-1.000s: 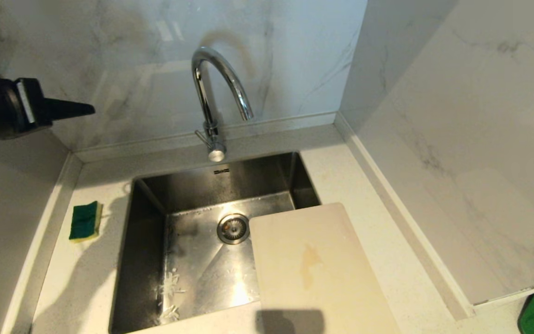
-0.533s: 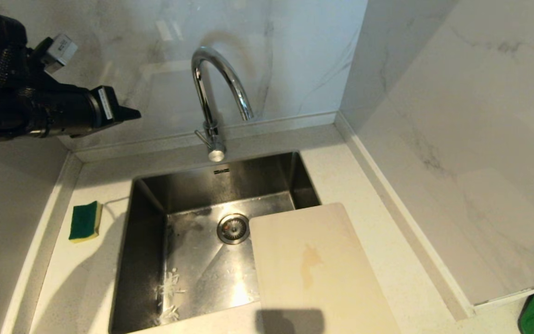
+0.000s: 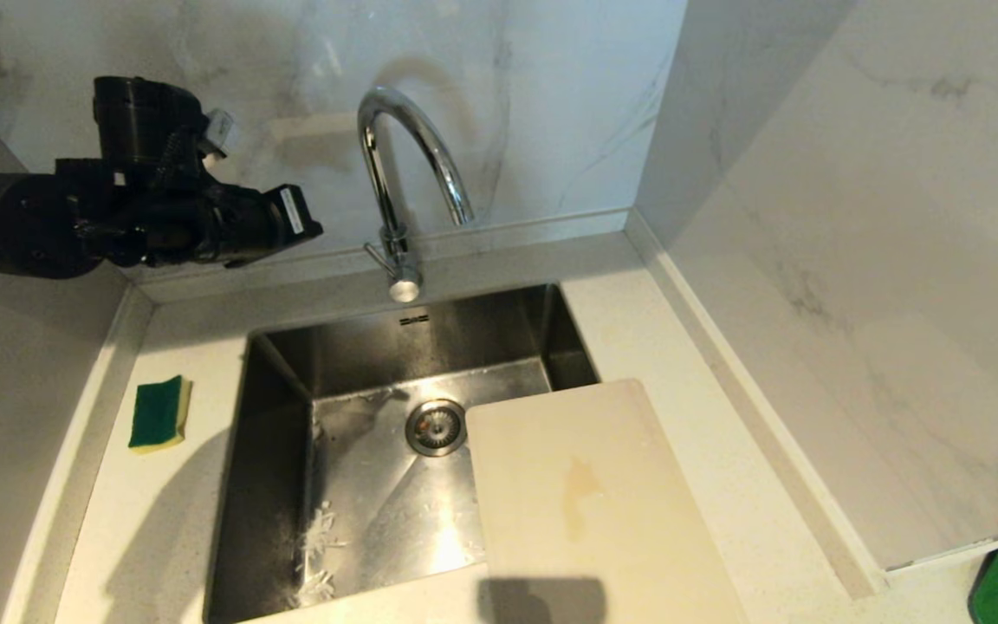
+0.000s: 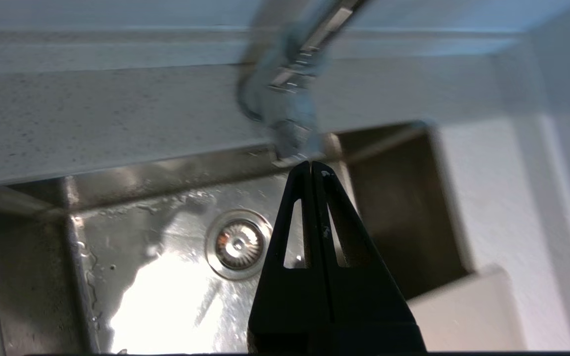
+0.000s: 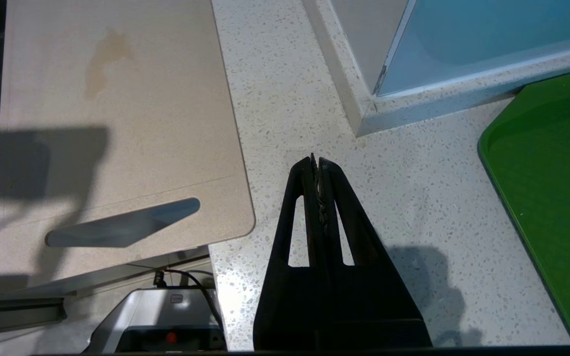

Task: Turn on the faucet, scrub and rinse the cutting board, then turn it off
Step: Turn on the tap

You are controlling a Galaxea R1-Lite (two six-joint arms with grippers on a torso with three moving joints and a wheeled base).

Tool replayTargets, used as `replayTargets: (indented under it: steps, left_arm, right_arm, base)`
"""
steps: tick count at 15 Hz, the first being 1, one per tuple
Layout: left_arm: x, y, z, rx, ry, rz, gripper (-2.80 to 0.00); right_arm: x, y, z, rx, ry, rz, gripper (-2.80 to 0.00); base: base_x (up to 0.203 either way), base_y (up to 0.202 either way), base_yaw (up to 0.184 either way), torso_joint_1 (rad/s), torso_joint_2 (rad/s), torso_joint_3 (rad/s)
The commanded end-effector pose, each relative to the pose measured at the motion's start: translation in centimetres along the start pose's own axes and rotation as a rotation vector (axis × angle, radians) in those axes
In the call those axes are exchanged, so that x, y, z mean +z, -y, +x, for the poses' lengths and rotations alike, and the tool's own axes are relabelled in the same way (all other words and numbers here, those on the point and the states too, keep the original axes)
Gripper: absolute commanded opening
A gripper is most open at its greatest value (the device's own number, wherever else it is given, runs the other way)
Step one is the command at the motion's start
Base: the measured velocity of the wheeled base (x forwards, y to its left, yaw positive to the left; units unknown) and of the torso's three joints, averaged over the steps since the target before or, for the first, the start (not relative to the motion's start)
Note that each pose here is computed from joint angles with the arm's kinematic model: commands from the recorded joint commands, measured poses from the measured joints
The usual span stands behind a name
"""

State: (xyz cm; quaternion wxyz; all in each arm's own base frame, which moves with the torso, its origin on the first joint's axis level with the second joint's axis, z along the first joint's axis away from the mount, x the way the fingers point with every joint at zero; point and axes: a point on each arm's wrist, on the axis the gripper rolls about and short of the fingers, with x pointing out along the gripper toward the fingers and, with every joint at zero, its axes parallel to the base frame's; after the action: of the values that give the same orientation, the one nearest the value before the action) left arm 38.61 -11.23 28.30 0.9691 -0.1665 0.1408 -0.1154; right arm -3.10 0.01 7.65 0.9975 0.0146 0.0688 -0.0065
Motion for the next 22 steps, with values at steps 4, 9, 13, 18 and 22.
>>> replayTargets:
  steps: [4,9,13,18,22]
  left_arm:
    - [-1.5,-0.6,5.0,0.016,-0.002,-0.047,-2.8]
    - [-2.0,-0.8,6.9,0.012,0.003,-0.092,-2.8]
    - [-2.7,-0.8,8.2,0.009,0.003,-0.12,-2.8]
    - [-2.3,-0.7,8.3,0.015,0.06,-0.118,-2.8]
    - [-2.8,-0.9,8.6,0.027,0.052,-0.125,-2.8]
  right_arm:
    - [0.0,0.0,0.0,-0.001,-0.002,0.0,-2.8]
    - [0.0,0.0,0.0,-0.001,-0.002,0.0,-2.8]
    - [0.0,0.0,0.0,0.0,-0.002,0.0,-2.8]
    - [0.0,0.0,0.0,0.0,-0.001,0.0,-2.8]
    - [0.0,0.0,0.0,0.0,-0.003,0.0,-2.8]
  base:
    - [0.0,0.0,0.0,0.0,0.0,0.0]
    - [0.0,0.0,0.0,0.0,0.0,0.0]
    - [0.0,0.0,0.0,0.0,0.0,0.0]
    - [0.0,0.0,0.0,0.0,0.0,0.0]
    - [0.0,0.0,0.0,0.0,0.0,0.0]
